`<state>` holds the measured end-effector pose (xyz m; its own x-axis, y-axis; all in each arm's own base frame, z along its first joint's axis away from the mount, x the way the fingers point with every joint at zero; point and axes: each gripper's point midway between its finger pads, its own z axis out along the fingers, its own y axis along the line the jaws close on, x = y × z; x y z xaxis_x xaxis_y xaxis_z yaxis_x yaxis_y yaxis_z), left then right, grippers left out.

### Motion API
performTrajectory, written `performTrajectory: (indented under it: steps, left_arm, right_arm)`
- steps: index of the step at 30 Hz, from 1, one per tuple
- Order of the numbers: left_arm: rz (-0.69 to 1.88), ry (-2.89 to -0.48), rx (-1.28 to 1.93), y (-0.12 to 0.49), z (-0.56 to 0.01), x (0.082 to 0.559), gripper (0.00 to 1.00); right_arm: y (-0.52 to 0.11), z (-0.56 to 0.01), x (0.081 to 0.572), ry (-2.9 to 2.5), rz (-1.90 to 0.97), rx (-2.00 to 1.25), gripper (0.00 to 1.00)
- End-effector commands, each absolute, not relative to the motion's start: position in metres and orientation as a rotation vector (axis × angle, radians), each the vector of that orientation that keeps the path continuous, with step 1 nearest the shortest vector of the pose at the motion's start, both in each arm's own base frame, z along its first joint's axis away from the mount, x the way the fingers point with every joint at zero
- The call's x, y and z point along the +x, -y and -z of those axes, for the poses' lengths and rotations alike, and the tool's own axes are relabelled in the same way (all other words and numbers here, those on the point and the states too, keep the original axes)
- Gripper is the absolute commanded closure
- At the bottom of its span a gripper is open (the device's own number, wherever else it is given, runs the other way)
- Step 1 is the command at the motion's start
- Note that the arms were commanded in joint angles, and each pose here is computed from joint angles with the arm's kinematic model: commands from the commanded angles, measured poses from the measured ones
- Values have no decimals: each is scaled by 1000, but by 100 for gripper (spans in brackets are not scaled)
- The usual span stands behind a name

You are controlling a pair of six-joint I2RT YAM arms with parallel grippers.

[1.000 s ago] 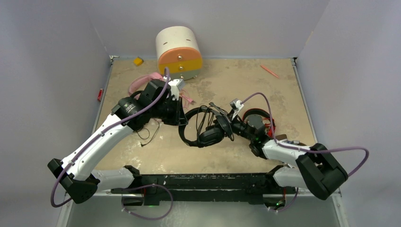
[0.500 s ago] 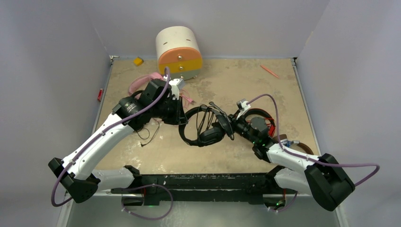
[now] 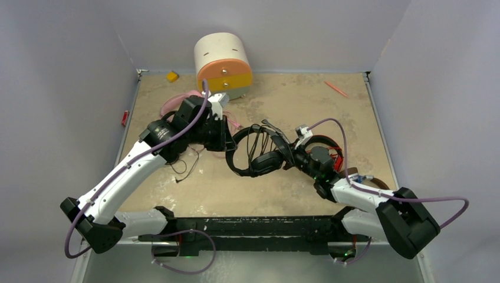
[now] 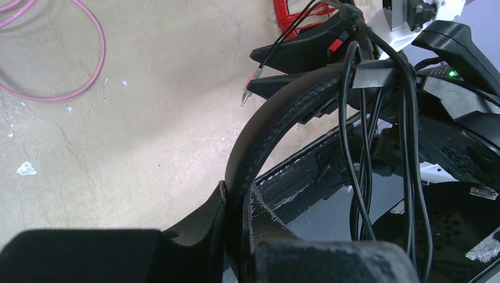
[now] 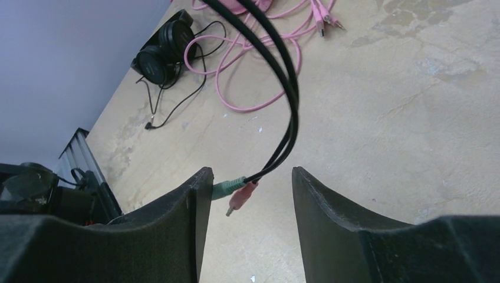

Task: Wrap the headphones
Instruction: Wrap the headphones cable around the headphones.

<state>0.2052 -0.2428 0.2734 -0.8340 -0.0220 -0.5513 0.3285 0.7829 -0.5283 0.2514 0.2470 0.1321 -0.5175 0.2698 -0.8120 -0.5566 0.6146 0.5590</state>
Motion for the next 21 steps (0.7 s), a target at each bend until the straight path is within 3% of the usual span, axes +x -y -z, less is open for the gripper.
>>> performTrajectory:
  steps: [1,8,17,21]
  left_arm:
    - [968,-2327,206,254,-299,212,100]
    - [986,-2326,208,259,-297,215,100]
    - [991,-2328,207,261,-294,218,100]
    - [986,-2326,202,261,-294,219,100]
  right_arm:
    - [-243,-144,265,-1804,-1042,-126,47]
    - [-239,-158,278,-1767,-1033,-24,53]
    - [-245,-163,289,-1773,-1043,6,52]
    - [-241,-167,293,-1763,-1024,41,63]
